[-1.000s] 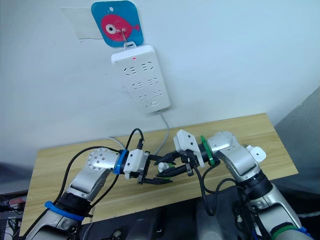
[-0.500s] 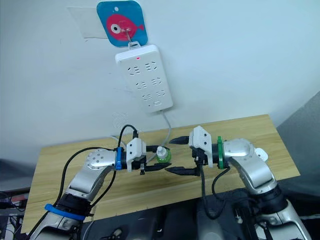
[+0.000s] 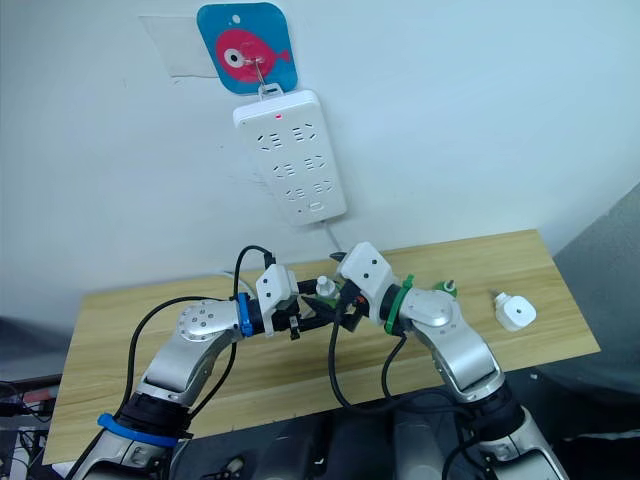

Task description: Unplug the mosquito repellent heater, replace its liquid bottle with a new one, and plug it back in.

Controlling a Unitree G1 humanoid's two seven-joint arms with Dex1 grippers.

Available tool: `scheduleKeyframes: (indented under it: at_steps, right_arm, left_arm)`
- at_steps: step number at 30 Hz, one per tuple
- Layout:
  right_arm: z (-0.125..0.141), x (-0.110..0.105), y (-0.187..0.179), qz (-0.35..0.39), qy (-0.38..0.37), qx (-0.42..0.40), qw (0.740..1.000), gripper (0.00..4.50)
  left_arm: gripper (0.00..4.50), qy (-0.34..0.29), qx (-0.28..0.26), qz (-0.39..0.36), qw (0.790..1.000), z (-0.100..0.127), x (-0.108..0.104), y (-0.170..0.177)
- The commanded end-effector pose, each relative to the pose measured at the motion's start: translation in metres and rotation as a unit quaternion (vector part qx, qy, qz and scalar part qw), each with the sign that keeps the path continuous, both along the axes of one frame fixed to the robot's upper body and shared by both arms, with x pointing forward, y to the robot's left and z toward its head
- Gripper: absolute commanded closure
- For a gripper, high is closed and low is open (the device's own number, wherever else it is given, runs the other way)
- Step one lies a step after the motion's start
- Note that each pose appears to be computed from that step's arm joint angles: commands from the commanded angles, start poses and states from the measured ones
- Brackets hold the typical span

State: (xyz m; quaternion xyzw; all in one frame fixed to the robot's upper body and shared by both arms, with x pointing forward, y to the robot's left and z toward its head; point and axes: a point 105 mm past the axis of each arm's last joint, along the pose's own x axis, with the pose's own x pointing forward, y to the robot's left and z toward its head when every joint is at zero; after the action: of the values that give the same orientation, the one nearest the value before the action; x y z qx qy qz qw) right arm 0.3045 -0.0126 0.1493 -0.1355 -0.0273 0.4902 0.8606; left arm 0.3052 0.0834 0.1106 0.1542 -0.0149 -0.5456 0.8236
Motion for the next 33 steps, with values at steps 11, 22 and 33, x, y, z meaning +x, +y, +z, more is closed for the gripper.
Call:
scheduleKeyframes:
  at_steps: [11,22,33]
  right_arm:
    - [0.014,-0.003,-0.048,-0.019,-0.025,-0.005,0.999,0.02]
    - [0.019,-0.039,-0.026,0.095,0.009,0.006,0.995,0.02]
    - [0.014,-0.006,-0.004,0.049,-0.023,-0.002,0.999,0.02]
  left_arm:
    - [2.27,-0.011,-0.005,-0.007,1.000,0.006,-0.006,-0.001]
    - [2.27,-0.014,0.004,-0.021,1.000,0.005,-0.012,-0.001]
    - [2.27,-0.014,0.006,-0.021,1.000,0.005,-0.012,-0.001]
